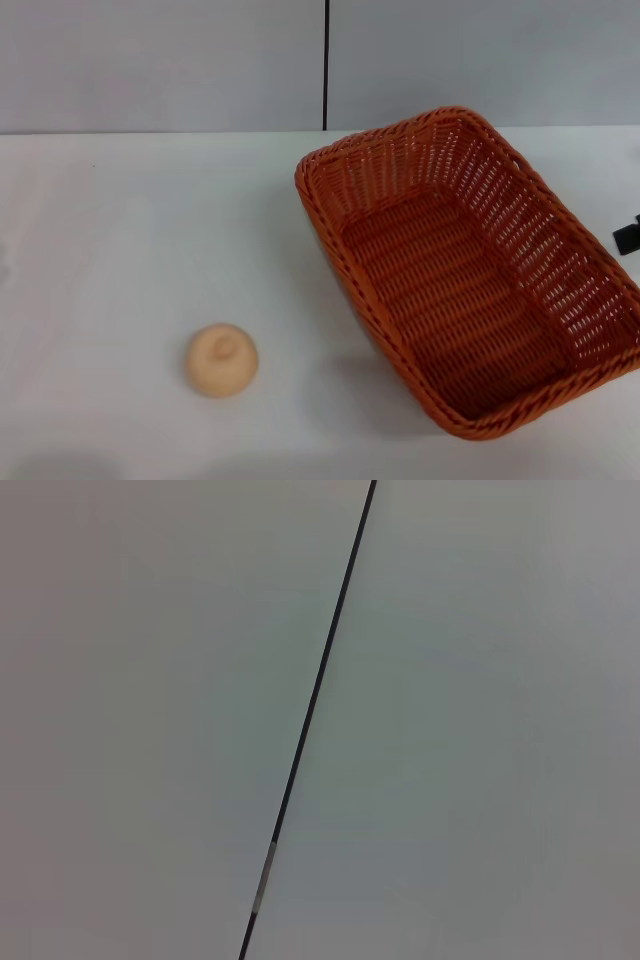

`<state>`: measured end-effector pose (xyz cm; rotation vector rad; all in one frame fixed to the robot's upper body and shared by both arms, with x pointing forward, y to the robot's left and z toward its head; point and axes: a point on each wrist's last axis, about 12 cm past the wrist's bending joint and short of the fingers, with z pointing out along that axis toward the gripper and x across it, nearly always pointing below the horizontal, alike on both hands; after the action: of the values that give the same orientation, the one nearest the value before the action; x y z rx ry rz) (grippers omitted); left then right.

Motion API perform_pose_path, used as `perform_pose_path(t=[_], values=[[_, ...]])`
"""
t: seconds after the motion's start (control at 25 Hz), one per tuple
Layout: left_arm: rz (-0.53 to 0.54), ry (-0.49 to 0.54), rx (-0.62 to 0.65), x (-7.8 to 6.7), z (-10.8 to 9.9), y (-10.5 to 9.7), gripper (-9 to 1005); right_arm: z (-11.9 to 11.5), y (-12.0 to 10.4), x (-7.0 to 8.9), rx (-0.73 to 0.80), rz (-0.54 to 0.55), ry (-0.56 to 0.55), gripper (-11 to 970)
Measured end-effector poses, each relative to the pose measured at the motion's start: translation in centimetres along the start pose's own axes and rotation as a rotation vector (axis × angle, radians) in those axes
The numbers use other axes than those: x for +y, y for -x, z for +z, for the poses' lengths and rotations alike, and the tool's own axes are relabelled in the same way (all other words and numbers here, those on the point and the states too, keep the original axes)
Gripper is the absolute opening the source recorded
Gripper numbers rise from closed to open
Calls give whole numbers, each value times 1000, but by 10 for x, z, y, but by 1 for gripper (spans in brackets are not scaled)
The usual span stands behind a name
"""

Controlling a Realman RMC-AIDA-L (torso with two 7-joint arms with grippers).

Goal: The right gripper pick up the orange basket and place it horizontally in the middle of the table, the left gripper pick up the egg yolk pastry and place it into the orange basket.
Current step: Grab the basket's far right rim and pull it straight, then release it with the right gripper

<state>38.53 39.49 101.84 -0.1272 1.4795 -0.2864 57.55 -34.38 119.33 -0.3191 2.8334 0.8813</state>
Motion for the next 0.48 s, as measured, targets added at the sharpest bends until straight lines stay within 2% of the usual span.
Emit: perform_pose_path(t=[0.24,0.28,0.48], values=[[-2,3,3,0,0,-1,841,27,9,9,67,-12,24,708],[-2,3,3,0,0,-1,841,37,10,11,88,-17,24,705],[-11,7,5,-1,-2,-2,841,53,10,16,134,-29,21,687]])
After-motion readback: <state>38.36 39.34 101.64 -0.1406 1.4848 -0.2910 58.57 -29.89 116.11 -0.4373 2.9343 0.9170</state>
